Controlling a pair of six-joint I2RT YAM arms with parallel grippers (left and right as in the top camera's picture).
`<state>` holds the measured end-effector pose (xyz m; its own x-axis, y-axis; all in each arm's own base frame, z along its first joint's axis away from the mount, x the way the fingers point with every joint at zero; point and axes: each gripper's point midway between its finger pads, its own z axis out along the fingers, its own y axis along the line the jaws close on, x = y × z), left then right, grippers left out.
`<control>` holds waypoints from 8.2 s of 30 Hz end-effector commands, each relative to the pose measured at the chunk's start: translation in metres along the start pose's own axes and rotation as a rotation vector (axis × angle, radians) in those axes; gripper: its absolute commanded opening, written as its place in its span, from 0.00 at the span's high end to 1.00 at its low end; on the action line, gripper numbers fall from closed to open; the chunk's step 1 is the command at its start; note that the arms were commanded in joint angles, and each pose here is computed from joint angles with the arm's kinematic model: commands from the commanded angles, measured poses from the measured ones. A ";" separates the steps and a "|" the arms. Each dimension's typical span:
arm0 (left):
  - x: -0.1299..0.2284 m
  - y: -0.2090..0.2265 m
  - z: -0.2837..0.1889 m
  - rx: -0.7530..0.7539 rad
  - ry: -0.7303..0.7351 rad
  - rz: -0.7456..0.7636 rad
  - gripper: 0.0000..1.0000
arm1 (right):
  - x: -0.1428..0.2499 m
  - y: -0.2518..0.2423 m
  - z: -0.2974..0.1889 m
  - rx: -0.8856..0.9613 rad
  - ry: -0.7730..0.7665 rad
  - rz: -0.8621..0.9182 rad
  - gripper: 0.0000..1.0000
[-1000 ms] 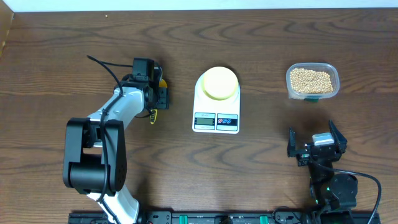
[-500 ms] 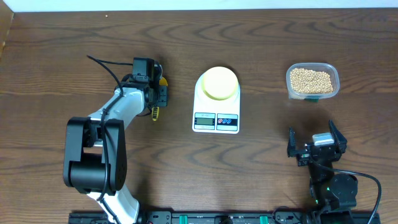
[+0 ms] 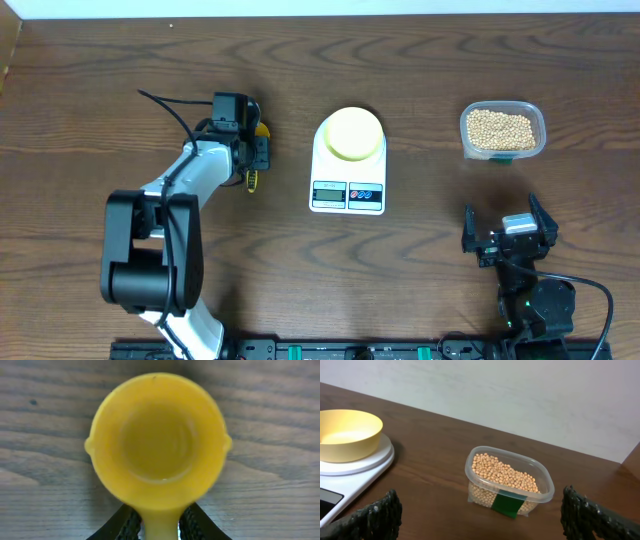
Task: Scoop item into bowl and weigh 50g on scale
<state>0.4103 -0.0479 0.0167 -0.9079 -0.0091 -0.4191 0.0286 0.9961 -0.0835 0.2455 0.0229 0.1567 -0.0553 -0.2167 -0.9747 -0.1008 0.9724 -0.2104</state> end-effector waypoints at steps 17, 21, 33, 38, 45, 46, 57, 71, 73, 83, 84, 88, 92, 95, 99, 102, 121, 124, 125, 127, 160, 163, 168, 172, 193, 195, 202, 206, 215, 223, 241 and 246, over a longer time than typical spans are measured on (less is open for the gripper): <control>-0.030 -0.007 -0.038 0.037 -0.129 -0.166 0.04 | 0.001 -0.002 0.000 0.011 0.002 0.013 0.01; -0.011 -0.008 -0.033 0.038 -0.048 -0.162 0.00 | 0.001 -0.002 0.000 0.011 0.002 0.013 0.01; 0.009 -0.002 -0.011 0.004 0.033 -0.118 0.25 | 0.001 -0.002 0.000 0.011 0.002 0.013 0.01; 0.013 -0.001 -0.006 0.002 0.049 -0.099 0.33 | 0.001 -0.002 0.000 0.011 0.002 0.013 0.01; 0.026 0.005 0.010 -0.028 0.097 -0.097 0.41 | 0.001 -0.002 0.000 0.011 0.002 0.013 0.01; 0.027 0.006 0.012 -0.030 0.103 -0.098 0.43 | 0.001 -0.002 0.000 0.011 0.002 0.013 0.01; 0.028 0.011 0.013 -0.057 0.105 -0.098 0.67 | 0.001 -0.002 0.000 0.011 0.002 0.013 0.01; 0.054 0.057 0.001 -0.335 0.161 -0.284 0.75 | 0.001 -0.002 0.000 0.011 0.002 0.013 0.01; 0.060 0.063 -0.002 -0.366 0.179 -0.318 0.75 | 0.001 -0.002 0.000 0.011 0.002 0.013 0.01; 0.062 0.075 -0.003 -0.365 0.189 -0.360 0.65 | 0.001 -0.002 0.000 0.011 0.002 0.013 0.01; 0.061 0.075 -0.003 -0.364 0.186 -0.355 0.62 | 0.001 -0.002 0.000 0.011 0.002 0.013 0.01; 0.059 0.075 -0.002 -0.360 0.178 -0.348 0.52 | 0.001 -0.002 0.000 0.011 0.002 0.013 0.01; 0.056 0.066 0.001 -0.299 0.188 -0.261 0.50 | 0.001 -0.002 0.000 0.011 0.002 0.013 0.01; 0.057 0.045 0.005 -0.163 0.213 -0.213 0.50 | 0.001 -0.002 0.000 0.011 0.002 0.013 0.01; 0.058 0.028 0.006 -0.069 0.231 -0.224 0.52 | 0.001 -0.002 0.000 0.011 0.002 0.013 0.01; 0.059 0.026 0.006 -0.057 0.233 -0.226 0.54 | 0.001 -0.002 0.000 0.011 0.002 0.013 0.01; 0.047 0.028 0.009 -0.062 0.184 -0.199 0.57 | 0.001 -0.002 0.000 0.011 0.002 0.013 0.01; 0.043 0.028 0.010 -0.060 0.166 -0.198 0.58 | 0.001 -0.002 0.000 0.011 0.002 0.013 0.01; 0.042 0.028 0.010 -0.059 0.162 -0.199 0.57 | 0.001 -0.002 0.000 0.011 0.002 0.013 0.01; 0.041 0.028 0.010 -0.058 0.160 -0.199 0.58 | 0.001 -0.002 0.000 0.011 0.002 0.013 0.01; 0.040 0.027 0.010 -0.051 0.157 -0.199 0.80 | 0.001 -0.002 0.000 0.011 0.002 0.013 0.01; 0.039 0.027 0.010 -0.050 0.152 -0.199 0.81 | 0.001 -0.002 0.000 0.011 0.002 0.013 0.01; 0.030 0.026 0.006 -0.047 0.122 -0.218 0.81 | 0.001 -0.002 0.000 0.011 0.002 0.013 0.01; 0.010 0.024 -0.005 -0.039 0.060 -0.229 0.85 | 0.001 -0.002 0.000 0.011 0.002 0.013 0.01; -0.127 0.024 -0.078 0.154 -0.507 -0.637 0.85 | 0.001 -0.002 0.000 0.011 0.002 0.013 0.01; -0.132 0.024 -0.081 0.163 -0.530 -0.635 0.85 | 0.001 -0.002 0.000 0.011 0.002 0.013 0.01; -0.146 0.023 -0.090 0.196 -0.591 -0.653 0.85 | 0.001 -0.002 0.000 0.011 0.002 0.013 0.01; -0.155 0.022 -0.097 0.215 -0.637 -0.648 0.85 | 0.001 -0.002 0.000 0.011 0.002 0.013 0.01; -0.160 0.021 -0.101 0.266 -0.651 -0.756 0.90 | -0.053 -0.008 -0.005 0.053 -0.213 -0.230 0.01; -0.176 0.011 -0.116 0.400 -0.692 -0.846 0.90 | -0.111 -0.022 -0.003 0.119 -0.376 -0.249 0.01; -0.183 -0.029 -0.134 0.841 -0.440 -1.317 0.92 | -0.224 0.030 0.194 -0.424 -0.168 -0.140 0.01; -0.182 -0.032 -0.134 0.855 -0.420 -1.327 0.93 | -0.201 0.056 0.218 -0.586 -0.061 -0.069 0.01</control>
<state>0.5190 -0.0608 0.2040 -0.2911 -0.9505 0.1090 -0.3048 -0.0158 -0.9523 0.4698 0.1204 0.3245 0.0331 -0.3186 -0.9473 -0.5279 0.7993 -0.2873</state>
